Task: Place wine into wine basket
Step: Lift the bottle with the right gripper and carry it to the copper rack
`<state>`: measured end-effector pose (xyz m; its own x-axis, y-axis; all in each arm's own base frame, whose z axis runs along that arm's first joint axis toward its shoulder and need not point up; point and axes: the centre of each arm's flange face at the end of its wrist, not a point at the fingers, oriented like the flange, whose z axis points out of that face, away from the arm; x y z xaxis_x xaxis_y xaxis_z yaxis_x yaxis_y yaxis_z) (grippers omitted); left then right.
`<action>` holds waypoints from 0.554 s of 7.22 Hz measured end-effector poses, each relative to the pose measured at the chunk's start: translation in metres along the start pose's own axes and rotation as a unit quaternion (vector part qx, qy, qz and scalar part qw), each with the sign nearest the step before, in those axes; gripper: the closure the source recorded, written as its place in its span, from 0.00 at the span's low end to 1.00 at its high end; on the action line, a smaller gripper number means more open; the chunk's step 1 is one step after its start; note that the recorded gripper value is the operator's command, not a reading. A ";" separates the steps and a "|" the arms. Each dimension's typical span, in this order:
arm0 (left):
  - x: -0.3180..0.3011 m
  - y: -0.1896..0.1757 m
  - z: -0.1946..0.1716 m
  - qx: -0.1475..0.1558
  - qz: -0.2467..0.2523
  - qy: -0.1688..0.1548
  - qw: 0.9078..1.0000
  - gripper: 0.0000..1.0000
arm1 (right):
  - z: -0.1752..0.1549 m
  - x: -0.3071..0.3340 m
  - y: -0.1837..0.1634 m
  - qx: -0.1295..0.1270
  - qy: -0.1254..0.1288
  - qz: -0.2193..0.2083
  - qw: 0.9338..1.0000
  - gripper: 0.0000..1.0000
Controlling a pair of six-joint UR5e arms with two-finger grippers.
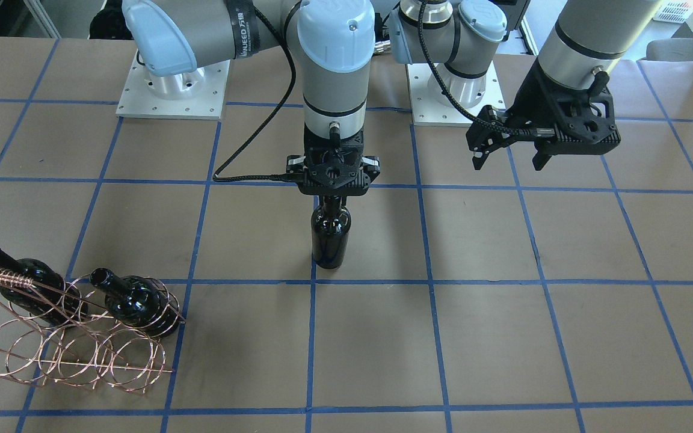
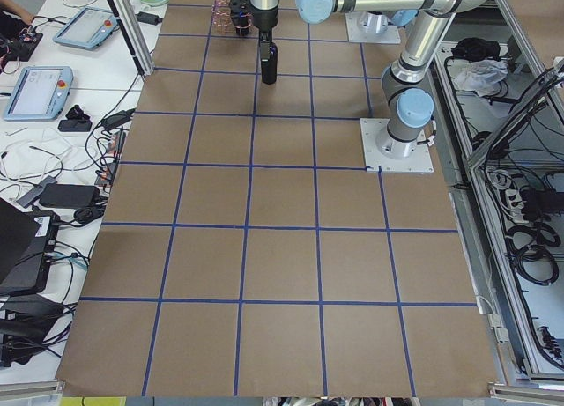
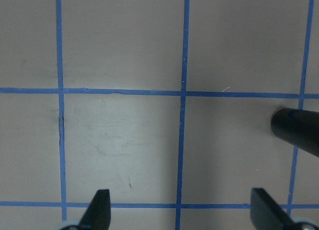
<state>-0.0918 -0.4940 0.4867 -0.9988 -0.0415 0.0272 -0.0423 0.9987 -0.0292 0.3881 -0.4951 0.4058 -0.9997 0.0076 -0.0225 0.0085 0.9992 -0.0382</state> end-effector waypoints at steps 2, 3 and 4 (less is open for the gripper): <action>0.001 0.000 0.000 -0.001 -0.001 0.001 1.000 0.00 | -0.053 0.053 -0.003 0.005 0.000 0.004 1.000 1.00; 0.001 0.001 0.000 -0.001 -0.002 0.001 1.000 0.00 | -0.089 0.090 0.002 0.012 0.001 0.004 1.000 1.00; 0.002 0.001 0.000 -0.001 -0.004 0.001 1.000 0.00 | -0.119 0.126 0.007 0.023 0.004 0.005 1.000 1.00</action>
<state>-0.0938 -0.4935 0.4865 -0.9984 -0.0488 0.0291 -0.0496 0.9984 -0.0265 0.2595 -0.4824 0.5220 -0.9997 0.0181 -0.0160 0.0193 0.9963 -0.0833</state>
